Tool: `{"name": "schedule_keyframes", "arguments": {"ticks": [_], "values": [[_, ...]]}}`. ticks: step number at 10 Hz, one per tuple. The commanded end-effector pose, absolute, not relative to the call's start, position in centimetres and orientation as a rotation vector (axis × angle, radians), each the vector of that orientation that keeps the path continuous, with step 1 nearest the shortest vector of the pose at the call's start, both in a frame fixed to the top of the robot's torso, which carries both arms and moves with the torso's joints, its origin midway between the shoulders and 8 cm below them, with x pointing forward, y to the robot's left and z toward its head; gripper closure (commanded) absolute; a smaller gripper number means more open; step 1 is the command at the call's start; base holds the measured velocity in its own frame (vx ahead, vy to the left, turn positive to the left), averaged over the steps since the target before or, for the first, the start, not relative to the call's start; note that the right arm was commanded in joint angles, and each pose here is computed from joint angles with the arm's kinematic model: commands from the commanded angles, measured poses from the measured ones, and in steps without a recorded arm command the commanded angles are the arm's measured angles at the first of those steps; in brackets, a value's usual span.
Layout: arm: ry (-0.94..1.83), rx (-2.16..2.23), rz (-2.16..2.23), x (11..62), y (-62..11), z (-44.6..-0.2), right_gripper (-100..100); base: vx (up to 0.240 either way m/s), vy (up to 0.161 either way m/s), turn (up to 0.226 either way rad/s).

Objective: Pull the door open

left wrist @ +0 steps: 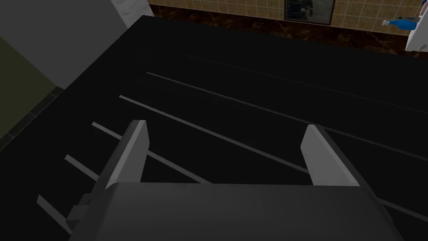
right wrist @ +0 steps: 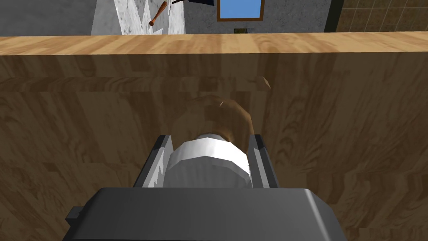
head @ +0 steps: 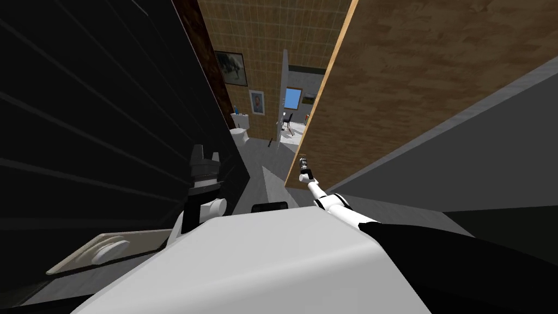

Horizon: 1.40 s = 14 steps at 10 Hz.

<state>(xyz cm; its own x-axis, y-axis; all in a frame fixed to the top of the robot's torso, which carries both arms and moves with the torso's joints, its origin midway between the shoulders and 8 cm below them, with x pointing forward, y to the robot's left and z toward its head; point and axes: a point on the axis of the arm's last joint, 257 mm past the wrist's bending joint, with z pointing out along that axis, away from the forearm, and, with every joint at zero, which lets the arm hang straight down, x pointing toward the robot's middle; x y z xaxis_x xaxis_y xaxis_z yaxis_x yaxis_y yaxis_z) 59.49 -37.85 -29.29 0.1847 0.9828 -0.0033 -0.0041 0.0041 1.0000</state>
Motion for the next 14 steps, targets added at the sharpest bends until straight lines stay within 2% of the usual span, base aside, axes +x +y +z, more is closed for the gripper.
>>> {"name": "schedule_keyframes", "arguments": {"ticks": [1,14], "values": [[1.085,1.285,1.081,59.2,-37.4,-29.7,100,-0.19,-0.08,0.144],[1.176,1.23,1.173,58.6,-34.6,-29.6,100,-0.205,-0.08,0.112]]}}
